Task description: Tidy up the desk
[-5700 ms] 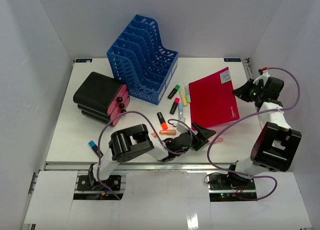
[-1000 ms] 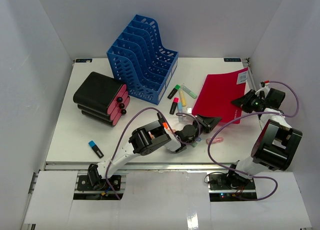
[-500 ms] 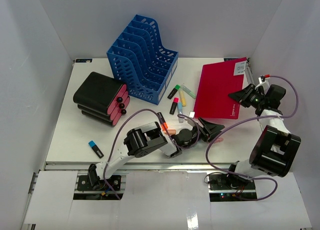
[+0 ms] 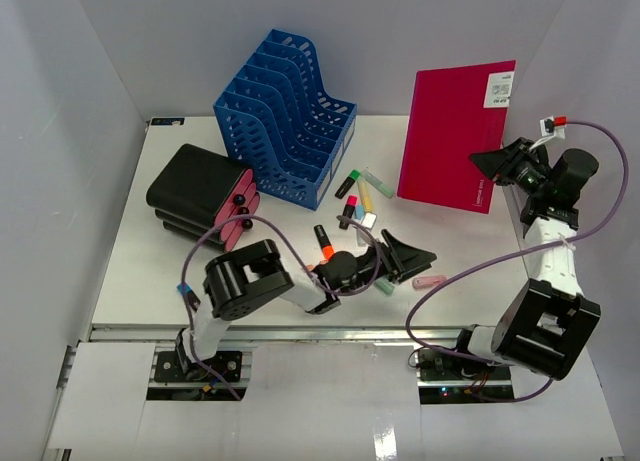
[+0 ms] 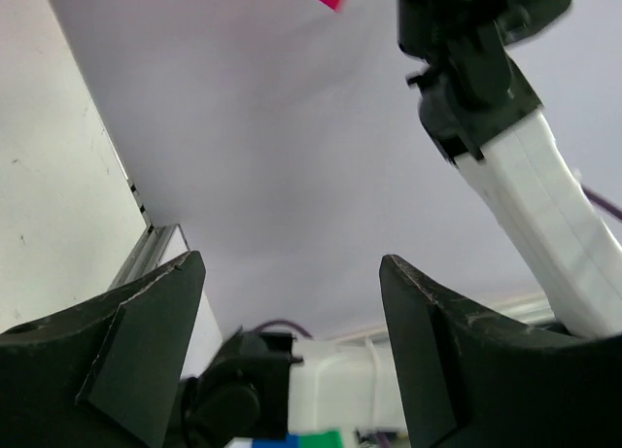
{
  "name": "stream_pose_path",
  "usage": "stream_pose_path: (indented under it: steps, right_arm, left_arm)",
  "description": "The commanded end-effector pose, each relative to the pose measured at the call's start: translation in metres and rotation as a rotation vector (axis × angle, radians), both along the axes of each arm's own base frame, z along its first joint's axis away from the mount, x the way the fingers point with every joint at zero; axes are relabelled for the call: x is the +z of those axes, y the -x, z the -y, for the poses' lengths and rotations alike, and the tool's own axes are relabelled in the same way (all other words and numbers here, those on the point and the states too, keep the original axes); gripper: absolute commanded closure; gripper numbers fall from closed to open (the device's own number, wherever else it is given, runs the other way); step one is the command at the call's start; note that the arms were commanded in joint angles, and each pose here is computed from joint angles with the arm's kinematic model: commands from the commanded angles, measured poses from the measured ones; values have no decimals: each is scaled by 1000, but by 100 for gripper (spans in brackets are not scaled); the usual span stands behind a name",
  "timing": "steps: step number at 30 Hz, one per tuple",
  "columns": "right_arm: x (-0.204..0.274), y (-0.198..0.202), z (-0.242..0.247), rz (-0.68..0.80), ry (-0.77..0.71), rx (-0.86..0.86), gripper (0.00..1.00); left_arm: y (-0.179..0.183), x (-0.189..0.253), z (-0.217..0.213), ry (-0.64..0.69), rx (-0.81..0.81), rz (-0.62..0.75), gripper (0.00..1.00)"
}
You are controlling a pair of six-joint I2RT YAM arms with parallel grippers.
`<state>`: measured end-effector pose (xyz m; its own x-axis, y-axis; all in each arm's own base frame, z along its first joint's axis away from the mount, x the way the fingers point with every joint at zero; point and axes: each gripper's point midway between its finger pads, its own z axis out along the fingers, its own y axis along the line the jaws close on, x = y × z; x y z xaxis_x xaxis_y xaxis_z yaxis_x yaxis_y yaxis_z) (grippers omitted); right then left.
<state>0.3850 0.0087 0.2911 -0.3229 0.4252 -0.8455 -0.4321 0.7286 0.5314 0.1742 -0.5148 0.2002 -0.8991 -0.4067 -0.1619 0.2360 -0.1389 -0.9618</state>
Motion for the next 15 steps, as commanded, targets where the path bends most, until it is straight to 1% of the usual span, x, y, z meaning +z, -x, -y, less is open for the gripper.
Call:
stream_pose_path:
  steps: [1,2,4,7,10,13,14,15]
  right_arm:
    - [76,-2,-29,312,135,110,92]
    - [83,-2,-38,359,154,136,92]
    - [95,0,-54,453,190,172,92]
    - [117,0,-89,605,240,249,92]
    - [140,-3,-122,707,221,330,92]
    - [168,-16,-148,784,220,383,92]
    - [177,-16,-165,807,218,413,92]
    - [183,-18,-174,826,223,425,92]
  left_arm:
    - [16,61,-48,-5,52,262,16]
    - [15,59,-56,-66,74,285,16]
    - [17,80,-76,-130,117,341,16]
    - [10,78,-105,-301,187,375,15]
    - [-1,57,-140,-531,252,364,15]
    - [-6,30,-186,-760,314,304,14]
    - [-7,28,-203,-811,349,289,14]
    - [-7,35,-219,-823,389,283,14]
